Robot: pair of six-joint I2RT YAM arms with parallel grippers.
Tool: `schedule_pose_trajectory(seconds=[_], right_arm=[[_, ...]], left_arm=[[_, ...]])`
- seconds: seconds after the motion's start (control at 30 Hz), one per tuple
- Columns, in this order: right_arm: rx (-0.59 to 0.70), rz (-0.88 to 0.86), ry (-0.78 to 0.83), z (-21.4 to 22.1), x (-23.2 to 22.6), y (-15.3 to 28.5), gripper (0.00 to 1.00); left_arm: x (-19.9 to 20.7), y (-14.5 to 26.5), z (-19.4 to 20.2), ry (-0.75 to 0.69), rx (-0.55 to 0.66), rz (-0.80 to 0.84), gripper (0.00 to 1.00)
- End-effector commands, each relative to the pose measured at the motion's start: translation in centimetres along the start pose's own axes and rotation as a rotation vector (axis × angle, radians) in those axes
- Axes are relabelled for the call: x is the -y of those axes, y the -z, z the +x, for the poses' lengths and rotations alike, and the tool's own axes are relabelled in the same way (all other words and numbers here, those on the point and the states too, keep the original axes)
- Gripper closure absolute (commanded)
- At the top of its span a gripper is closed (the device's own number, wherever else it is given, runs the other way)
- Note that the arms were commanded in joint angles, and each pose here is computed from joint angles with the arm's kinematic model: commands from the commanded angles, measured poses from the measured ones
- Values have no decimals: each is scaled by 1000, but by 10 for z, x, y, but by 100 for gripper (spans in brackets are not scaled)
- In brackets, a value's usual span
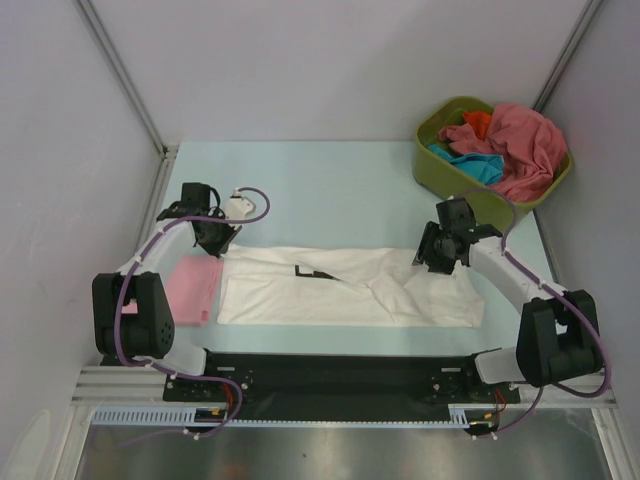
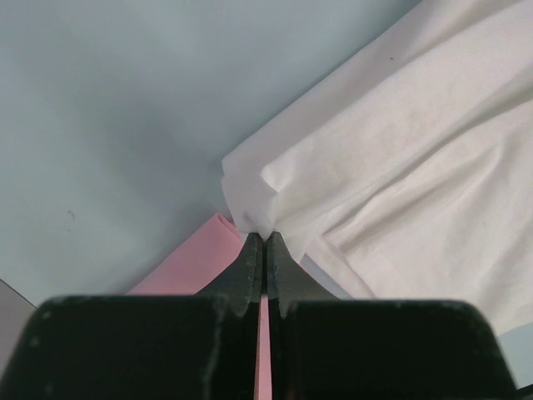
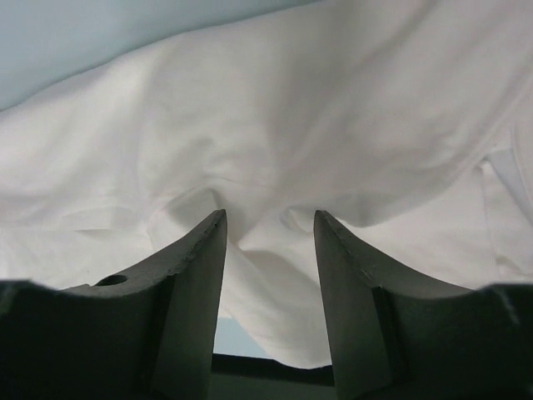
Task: Fold and stack the t-shirts
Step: Fold the tshirt
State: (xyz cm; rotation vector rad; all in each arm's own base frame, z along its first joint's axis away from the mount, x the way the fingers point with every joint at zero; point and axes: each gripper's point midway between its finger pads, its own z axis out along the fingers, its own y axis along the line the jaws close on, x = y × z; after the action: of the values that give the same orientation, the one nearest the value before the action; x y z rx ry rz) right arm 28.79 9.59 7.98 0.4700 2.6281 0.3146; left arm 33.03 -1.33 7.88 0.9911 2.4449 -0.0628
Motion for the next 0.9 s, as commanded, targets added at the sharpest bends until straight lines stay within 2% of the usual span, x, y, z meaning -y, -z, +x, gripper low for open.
schedule_pose_trajectory(seconds=[0.0, 0.1, 0.2, 0.3, 0.43, 0.57, 0.7, 0.73, 0.8, 0.87], right_arm=[[41, -34, 55, -16, -10, -7, 48], [14, -64, 49, -10, -17, -13, 52], [-15, -62, 12, -5, -18, -18, 63], [-32, -22, -11, 0, -11, -18, 63], [-42, 44, 8, 11, -1, -7, 52], [-66, 24, 36, 24, -2, -9, 53], [-64, -6, 48, 22, -5, -22, 70], [-60, -4, 41, 19, -5, -22, 84], [-41, 16, 16, 9, 1, -20, 100], [-9, 44, 4, -1, 10, -12, 100]], left_arm=[[-13, 14, -17, -42, 43, -50, 100], [-14, 14, -17, -40, 43, -50, 100], [-15, 14, -19, -41, 47, -53, 100], [-16, 14, -20, -42, 48, -56, 100], [-16, 13, -20, -42, 50, -56, 100], [-16, 13, -20, -41, 53, -55, 100], [-16, 14, -20, -44, 50, -56, 99], [-16, 15, -21, -46, 53, -59, 100], [-17, 16, -21, -46, 55, -65, 100], [-23, 18, -27, -38, 73, -94, 100]])
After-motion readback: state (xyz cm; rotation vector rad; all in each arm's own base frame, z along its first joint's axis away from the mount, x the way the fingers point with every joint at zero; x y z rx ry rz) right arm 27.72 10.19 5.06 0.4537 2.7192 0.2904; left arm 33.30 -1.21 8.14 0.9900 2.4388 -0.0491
